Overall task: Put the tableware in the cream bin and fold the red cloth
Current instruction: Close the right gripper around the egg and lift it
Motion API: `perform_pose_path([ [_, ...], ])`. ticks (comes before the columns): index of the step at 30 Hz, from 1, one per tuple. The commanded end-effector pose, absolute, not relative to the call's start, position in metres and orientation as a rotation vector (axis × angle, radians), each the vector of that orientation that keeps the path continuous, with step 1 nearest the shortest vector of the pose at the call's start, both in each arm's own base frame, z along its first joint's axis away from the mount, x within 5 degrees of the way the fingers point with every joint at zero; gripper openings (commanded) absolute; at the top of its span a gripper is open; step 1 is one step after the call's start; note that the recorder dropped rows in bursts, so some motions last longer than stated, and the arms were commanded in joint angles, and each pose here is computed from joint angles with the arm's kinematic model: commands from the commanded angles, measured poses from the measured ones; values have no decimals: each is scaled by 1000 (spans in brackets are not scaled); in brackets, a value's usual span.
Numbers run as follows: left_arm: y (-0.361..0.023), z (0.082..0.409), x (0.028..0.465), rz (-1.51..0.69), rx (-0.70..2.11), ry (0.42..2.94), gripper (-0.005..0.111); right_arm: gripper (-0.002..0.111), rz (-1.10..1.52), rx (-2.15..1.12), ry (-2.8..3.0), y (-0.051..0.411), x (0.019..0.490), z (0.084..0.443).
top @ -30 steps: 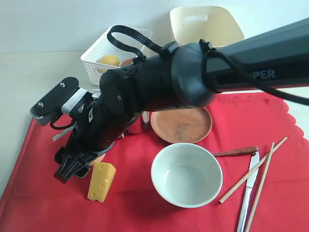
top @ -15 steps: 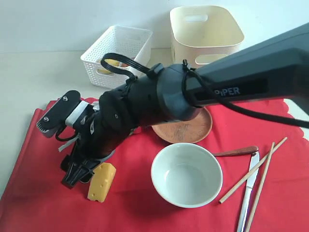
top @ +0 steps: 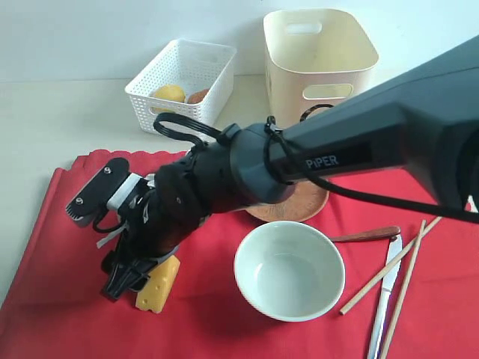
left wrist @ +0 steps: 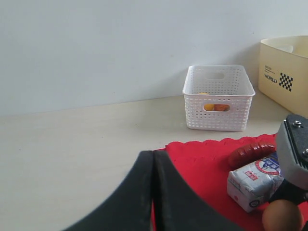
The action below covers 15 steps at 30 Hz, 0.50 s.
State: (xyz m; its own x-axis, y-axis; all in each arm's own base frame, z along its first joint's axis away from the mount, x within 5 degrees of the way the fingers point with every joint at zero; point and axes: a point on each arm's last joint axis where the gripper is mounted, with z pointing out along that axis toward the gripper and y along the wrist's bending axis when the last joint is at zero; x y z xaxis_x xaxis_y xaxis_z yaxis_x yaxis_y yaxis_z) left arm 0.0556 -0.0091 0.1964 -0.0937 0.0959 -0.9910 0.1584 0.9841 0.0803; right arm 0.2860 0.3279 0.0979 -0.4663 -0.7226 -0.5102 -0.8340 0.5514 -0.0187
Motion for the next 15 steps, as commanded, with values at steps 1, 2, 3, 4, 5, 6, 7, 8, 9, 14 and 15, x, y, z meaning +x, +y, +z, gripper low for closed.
perform_pose_path([
  [1,-9,196,55,-53,186,1664,1,60,320,-1254,2286,331,289,100],
  [2,-9,196,55,-53,186,1664,1,56,320,-1253,2285,331,289,100],
  [3,-9,196,55,-51,188,1664,1,53,320,-1253,2284,331,289,100],
  [4,-9,196,55,-51,188,1664,1,49,320,-1252,2283,331,289,100],
  [5,-9,196,55,-51,188,1664,1,45,320,-1251,2282,331,289,100],
  [6,-9,196,55,-51,188,1664,1,42,323,-1248,2285,331,289,100],
  [7,-9,196,55,-51,188,1664,1,38,323,-1247,2285,331,289,100],
  [8,-9,196,55,-51,188,1664,1,35,325,-1244,2287,331,289,100],
  [9,-9,196,55,-51,188,1664,1,32,325,-1244,2287,331,289,100],
  [14,-9,196,55,-53,186,1664,1,16,325,-1244,2287,331,289,100],
  [15,-9,196,55,-53,186,1664,1,13,327,-1242,2289,331,289,100],
])
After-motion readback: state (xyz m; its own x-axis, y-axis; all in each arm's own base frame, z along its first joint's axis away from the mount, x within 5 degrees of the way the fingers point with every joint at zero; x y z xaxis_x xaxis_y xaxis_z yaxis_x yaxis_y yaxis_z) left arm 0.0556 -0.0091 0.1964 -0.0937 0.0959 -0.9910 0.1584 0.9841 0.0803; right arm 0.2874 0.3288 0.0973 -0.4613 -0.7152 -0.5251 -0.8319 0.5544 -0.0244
